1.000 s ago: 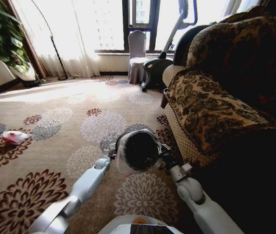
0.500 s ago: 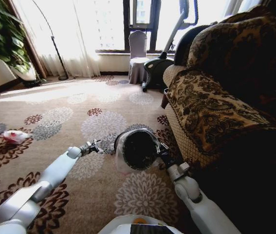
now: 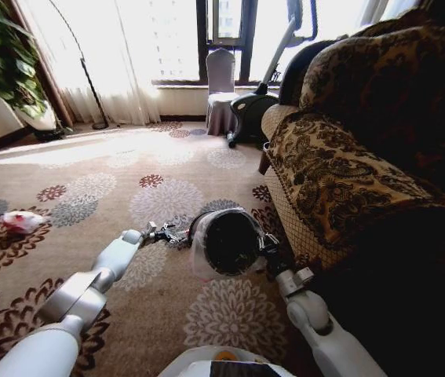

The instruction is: Pick up the trash from the ground and place it into the trash bin.

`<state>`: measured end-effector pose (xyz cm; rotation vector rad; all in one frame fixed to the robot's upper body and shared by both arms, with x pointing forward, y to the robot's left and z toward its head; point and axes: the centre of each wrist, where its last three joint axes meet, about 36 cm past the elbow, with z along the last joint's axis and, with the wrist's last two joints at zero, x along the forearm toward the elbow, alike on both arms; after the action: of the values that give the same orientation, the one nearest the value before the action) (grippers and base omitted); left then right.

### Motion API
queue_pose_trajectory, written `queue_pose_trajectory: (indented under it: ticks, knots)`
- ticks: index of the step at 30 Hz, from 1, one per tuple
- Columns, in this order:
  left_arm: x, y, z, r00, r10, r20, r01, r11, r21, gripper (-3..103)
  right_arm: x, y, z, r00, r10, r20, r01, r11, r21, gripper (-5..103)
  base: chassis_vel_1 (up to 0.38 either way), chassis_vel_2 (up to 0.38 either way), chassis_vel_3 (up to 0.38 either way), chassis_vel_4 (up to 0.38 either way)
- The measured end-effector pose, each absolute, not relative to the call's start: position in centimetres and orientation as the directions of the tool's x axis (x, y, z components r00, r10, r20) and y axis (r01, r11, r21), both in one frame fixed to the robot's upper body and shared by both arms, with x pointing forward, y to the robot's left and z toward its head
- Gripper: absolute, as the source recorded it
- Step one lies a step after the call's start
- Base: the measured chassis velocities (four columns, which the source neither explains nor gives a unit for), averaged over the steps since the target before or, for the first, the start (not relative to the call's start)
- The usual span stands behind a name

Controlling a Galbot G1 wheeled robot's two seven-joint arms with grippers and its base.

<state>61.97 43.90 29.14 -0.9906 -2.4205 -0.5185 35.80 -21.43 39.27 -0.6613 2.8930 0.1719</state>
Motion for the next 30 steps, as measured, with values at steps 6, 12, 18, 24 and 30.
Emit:
queue_pose_trajectory:
  ticks: [6,12,18,24,30]
  knots:
    - [62.0,43.7,29.2,-0.619,0.553,0.558,0.735,0.659,0.161,100,36.2,-21.0,39.5,-0.875,-0.445,-0.189,-0.464,0.884,0.065,0,-0.004,0.006,0.009,-0.01]
    - [62.1,42.9,28.7,-0.6,0.557,0.575,0.746,0.649,0.15,100,36.0,-21.0,39.4,-0.875,-0.449,-0.183,-0.466,0.882,0.063,0,-0.097,0.075,0.087,-0.085]
    - [61.9,42.3,27.9,-0.586,0.557,0.588,0.748,0.651,0.129,100,35.3,-21.1,38.8,-0.881,-0.438,-0.176,-0.455,0.888,0.069,0,-0.096,0.093,0.103,-0.084]
    - [60.8,40.7,25.4,-0.556,0.568,0.607,0.749,0.658,0.071,97,34.5,-21.6,38.7,-0.89,-0.42,-0.177,-0.437,0.896,0.071,0,0.0,0.0,0.0,0.0]
    - [59.5,40.4,23.7,-0.551,0.546,0.631,0.737,0.673,0.062,92,34.4,-22.1,38.9,-0.895,-0.407,-0.181,-0.424,0.903,0.067,0,0.0,0.0,0.0,0.0]
